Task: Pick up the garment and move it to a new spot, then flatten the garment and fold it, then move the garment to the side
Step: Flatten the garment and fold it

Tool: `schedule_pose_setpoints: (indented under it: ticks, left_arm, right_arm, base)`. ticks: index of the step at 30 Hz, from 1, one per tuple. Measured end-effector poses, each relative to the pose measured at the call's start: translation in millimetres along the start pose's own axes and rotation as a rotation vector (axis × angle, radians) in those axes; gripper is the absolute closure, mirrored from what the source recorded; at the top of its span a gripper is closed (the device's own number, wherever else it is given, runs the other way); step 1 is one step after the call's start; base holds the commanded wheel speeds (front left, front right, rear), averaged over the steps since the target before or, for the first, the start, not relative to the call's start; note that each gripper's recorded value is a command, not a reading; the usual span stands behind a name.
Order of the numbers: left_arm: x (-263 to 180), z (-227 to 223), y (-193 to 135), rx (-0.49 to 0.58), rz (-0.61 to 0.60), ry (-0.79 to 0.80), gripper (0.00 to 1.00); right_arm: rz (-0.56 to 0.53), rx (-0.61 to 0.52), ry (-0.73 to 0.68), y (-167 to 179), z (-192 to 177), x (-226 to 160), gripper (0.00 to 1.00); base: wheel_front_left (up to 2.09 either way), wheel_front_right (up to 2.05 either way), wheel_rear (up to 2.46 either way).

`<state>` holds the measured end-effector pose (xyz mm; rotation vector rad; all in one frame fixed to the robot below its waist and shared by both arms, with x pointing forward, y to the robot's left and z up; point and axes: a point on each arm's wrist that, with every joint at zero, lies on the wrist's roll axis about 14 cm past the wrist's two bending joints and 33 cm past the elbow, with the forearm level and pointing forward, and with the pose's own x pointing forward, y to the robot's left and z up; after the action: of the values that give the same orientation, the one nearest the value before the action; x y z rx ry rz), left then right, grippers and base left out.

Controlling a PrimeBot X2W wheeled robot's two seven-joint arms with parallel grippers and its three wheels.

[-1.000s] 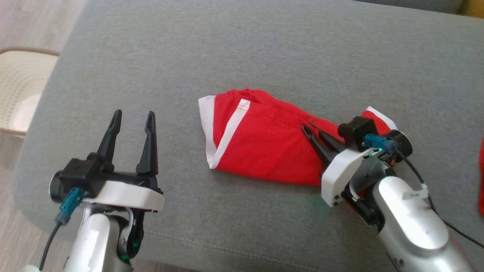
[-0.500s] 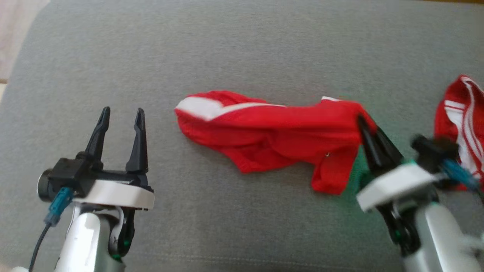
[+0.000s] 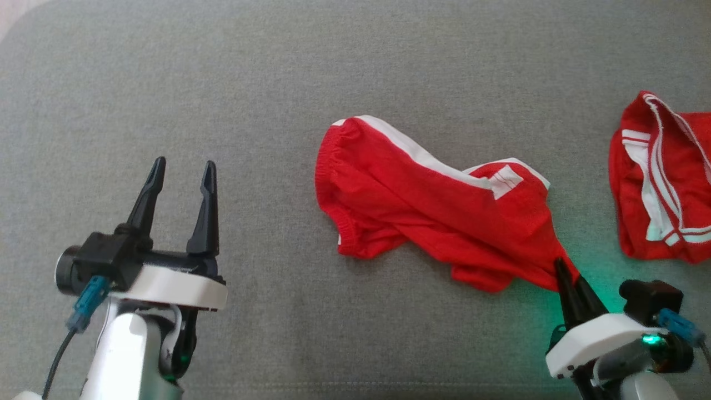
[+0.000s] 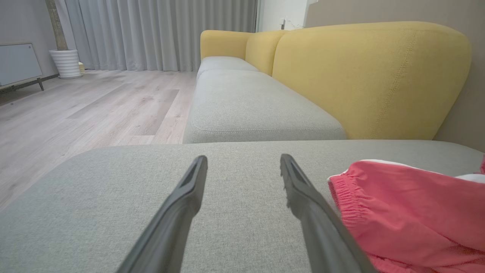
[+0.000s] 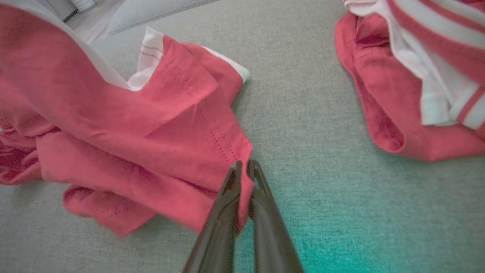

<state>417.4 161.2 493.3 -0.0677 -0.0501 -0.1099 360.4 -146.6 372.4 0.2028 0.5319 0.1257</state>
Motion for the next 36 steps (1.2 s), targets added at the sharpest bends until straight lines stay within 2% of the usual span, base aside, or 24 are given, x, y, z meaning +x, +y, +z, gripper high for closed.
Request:
schedule_pose_setpoints:
  ticks: [1,2,7,11,17,24,36]
  left_arm:
    - [0.2,0.3,-0.4,0.000,-0.001,-0.001,0.00]
    - [0.2,1.0,-0.6,0.000,-0.002,-0.003,0.00]
    - [-3.7,5.3,-0.6,0.000,0.000,-0.012,0.00]
    - [-16.9,3.2,-0.9,0.005,0.005,0.002,0.00]
    - [-27.6,6.2,-4.2,0.012,-0.001,-0.001,0.00]
    - [-46.5,-2.4,-7.5,0.021,-0.001,0.032,0.00]
    - [-45.7,-7.6,-10.0,0.022,-0.006,0.047,0.00]
  right_arm:
    - [0.002,0.009,-0.003,0.8,-0.8,-0.4,0.05]
    - [0.005,0.017,-0.017,1.5,0.9,-1.0,0.00]
    - [0.038,0.010,-0.171,13.1,35.6,-4.4,0.00]
    - [0.084,-0.086,-0.369,32.5,93.9,-14.5,0.00]
    - [0.099,-0.163,-0.471,44.7,126.3,-34.0,0.00]
    - [0.080,-0.170,-0.465,41.2,122.4,-53.9,0.00]
    - [0.076,-0.154,-0.447,38.8,119.5,-53.4,0.00]
  base:
    - [0.00,0.00,0.00]
    - [0.00,0.00,0.00]
    - [0.00,0.00,0.00]
    - [0.00,0.00,0.00]
    - [0.00,0.00,0.00]
    - [0.00,0.00,0.00]
    - [0.00,0.00,0.00]
